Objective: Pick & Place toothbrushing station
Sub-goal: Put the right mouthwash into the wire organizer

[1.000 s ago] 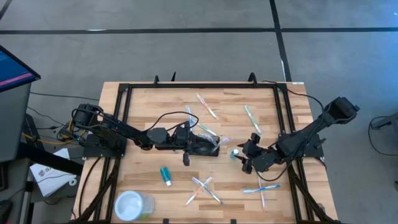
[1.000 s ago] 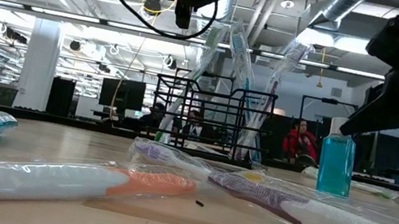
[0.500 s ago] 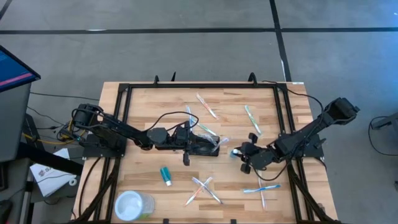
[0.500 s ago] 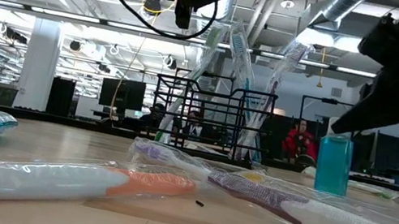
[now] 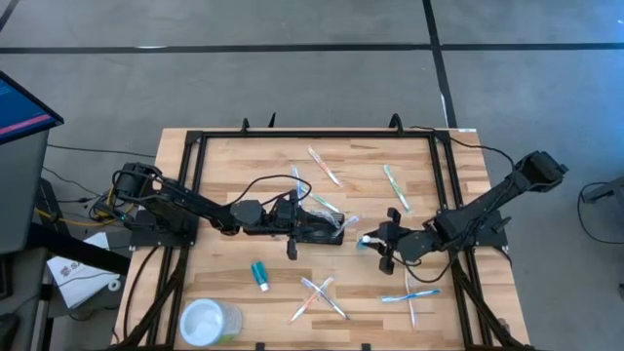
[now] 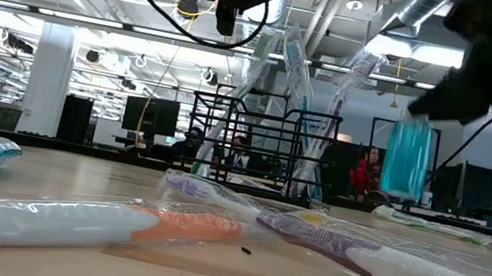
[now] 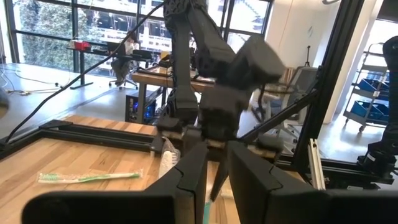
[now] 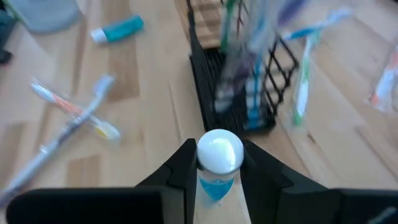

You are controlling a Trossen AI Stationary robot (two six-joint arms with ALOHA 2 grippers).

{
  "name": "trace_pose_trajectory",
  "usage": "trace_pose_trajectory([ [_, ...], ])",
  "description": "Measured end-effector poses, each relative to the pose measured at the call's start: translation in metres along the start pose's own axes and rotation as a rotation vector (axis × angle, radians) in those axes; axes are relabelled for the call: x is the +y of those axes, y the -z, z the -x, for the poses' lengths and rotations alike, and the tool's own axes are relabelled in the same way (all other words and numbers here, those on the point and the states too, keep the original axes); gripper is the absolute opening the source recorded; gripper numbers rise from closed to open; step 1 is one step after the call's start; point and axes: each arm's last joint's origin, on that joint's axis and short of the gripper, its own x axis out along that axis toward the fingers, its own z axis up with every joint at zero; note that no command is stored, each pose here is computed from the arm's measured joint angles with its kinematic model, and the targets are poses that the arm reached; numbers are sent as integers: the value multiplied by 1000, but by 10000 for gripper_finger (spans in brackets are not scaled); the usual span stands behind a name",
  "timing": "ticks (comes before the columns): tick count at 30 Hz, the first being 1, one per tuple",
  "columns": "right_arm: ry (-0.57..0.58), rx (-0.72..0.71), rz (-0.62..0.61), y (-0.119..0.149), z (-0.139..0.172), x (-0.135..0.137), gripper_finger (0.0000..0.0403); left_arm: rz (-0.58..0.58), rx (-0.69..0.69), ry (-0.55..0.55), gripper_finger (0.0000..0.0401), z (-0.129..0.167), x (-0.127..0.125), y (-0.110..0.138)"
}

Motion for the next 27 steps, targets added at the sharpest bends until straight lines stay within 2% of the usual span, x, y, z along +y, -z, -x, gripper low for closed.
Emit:
trace_pose_trajectory([
  [9, -109, -81, 30, -40, 13, 15, 84, 1, 1, -1, 57, 0, 0, 0],
  [13, -115, -109, 66, -56, 13, 19, 84, 2, 4, 2, 57, 0, -2, 1],
  [20, -101, -152, 48, -74, 12, 13, 84, 3, 9, 16, 57, 1, -7, 1],
  [27, -144, -166, 39, -80, -15, 8, 84, 0, 33, 30, 57, 4, -10, 5],
])
